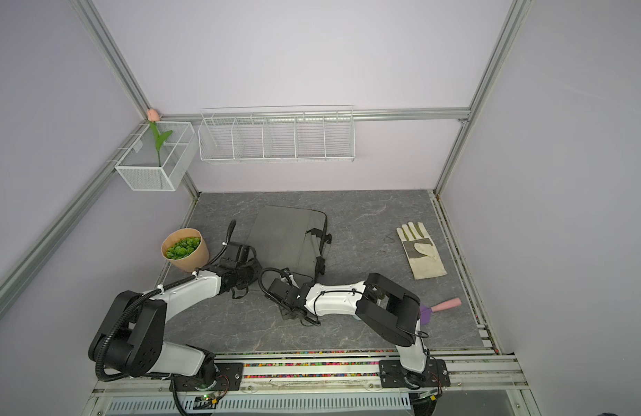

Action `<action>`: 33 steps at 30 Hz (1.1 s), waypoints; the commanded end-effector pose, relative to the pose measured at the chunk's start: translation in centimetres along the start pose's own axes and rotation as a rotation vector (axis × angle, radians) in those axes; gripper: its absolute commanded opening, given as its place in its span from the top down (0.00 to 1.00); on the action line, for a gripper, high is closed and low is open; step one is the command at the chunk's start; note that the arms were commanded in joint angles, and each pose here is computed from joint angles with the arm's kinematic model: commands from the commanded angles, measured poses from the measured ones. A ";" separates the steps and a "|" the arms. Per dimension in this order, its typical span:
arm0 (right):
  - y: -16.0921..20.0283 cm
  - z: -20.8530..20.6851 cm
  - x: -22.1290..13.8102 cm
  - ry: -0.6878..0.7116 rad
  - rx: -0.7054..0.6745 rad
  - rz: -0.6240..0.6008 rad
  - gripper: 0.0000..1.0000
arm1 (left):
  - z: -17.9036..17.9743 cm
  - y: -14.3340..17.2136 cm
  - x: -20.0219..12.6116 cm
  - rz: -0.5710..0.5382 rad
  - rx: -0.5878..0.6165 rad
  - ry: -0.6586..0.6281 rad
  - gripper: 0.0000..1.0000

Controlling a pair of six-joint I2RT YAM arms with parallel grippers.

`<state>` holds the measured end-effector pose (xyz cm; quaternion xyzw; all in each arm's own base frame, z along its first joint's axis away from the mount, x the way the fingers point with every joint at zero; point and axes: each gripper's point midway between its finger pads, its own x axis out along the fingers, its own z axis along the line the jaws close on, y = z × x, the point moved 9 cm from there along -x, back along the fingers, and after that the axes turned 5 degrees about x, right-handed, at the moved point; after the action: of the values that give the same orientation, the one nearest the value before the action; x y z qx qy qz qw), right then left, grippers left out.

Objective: Put the mouse into the laptop bag
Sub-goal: Unzip the zipper on the zippered laptop bag.

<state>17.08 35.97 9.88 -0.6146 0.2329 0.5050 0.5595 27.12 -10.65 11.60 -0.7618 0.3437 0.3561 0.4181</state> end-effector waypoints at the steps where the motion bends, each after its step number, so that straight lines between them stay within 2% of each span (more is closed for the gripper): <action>1: 0.5 -0.7 1.3 0.007 0.036 0.033 0.92 | 3.0 3.3 0.8 0.167 -0.006 -0.134 1.00; 14: 2.3 -3.2 0.4 0.020 0.066 0.049 0.93 | 5.9 4.1 2.3 0.211 -0.048 -0.203 1.00; 27: 3.2 -6.8 -0.2 0.079 0.078 0.072 0.93 | 7.2 4.6 4.3 0.252 -0.066 -0.277 1.00; 33: 2.5 -7.1 -1.0 0.035 0.017 0.062 0.93 | 7.2 4.4 4.4 0.257 -0.090 -0.303 1.00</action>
<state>18.06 30.43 9.70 -0.5897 0.2354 0.4903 0.5971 29.69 -10.19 10.01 -0.7829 0.3504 0.3283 0.3957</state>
